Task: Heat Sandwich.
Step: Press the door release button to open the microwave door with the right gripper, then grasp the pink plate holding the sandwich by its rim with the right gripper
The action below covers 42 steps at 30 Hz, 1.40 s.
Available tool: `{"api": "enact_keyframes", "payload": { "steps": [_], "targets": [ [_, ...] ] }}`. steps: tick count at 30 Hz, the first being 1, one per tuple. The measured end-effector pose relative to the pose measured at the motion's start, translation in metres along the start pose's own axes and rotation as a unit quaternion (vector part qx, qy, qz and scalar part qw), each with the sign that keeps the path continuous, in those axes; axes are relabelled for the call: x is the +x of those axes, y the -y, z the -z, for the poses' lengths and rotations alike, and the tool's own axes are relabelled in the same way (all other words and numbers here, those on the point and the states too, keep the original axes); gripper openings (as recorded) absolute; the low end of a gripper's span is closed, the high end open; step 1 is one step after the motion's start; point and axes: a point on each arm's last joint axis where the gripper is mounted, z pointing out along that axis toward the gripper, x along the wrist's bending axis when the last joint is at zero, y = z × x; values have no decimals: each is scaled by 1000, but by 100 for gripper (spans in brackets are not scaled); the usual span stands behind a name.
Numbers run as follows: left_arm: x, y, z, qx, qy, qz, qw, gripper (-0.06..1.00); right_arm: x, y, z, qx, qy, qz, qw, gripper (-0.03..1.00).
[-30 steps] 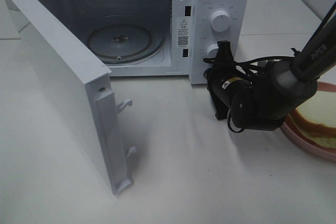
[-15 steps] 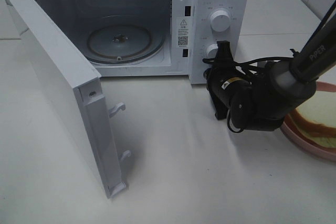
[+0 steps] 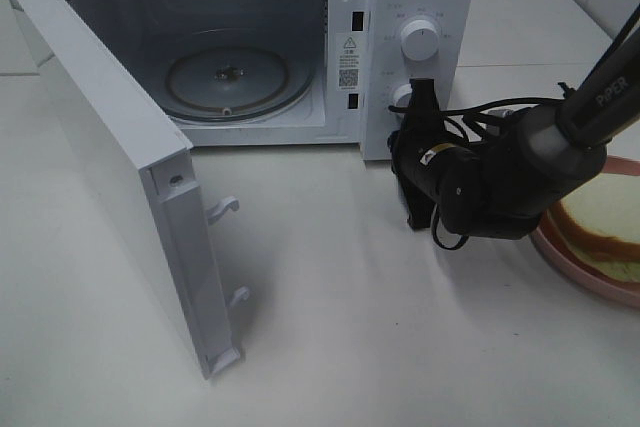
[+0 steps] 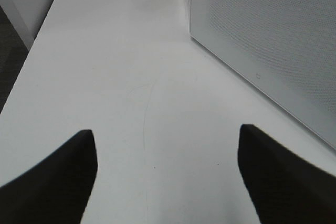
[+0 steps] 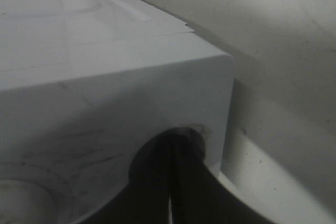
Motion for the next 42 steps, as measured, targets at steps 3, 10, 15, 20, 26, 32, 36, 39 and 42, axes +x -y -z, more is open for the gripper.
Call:
{"api": "enact_keyframes", "payload": {
  "steps": [3,10,15,20,26,32,36,39,42],
  "targets": [
    [0,0,0,0,0,0,1000,69,0,-1,1,0,1,0,1000,1],
    [0,0,0,0,0,0,1000,69,8,-5,9,6,4,2,1000,1],
    [0,0,0,0,0,0,1000,69,12,-7,18,9,11,0,1000,1],
    [0,0,0,0,0,0,1000,69,19,-10,29,9,13,0,1000,1],
    [0,0,0,0,0,0,1000,69,28,-18,46,2,3,13,1000,1],
    [0,0,0,0,0,0,1000,69,31,-21,61,7,15,25,1000,1],
    [0,0,0,0,0,0,1000,69,30,-23,70,12,28,48,998,1],
    [0,0,0,0,0,0,1000,69,32,-24,81,25,47,101,993,1],
    [0,0,0,0,0,0,1000,69,37,-23,88,40,56,156,985,1]
  ]
}}
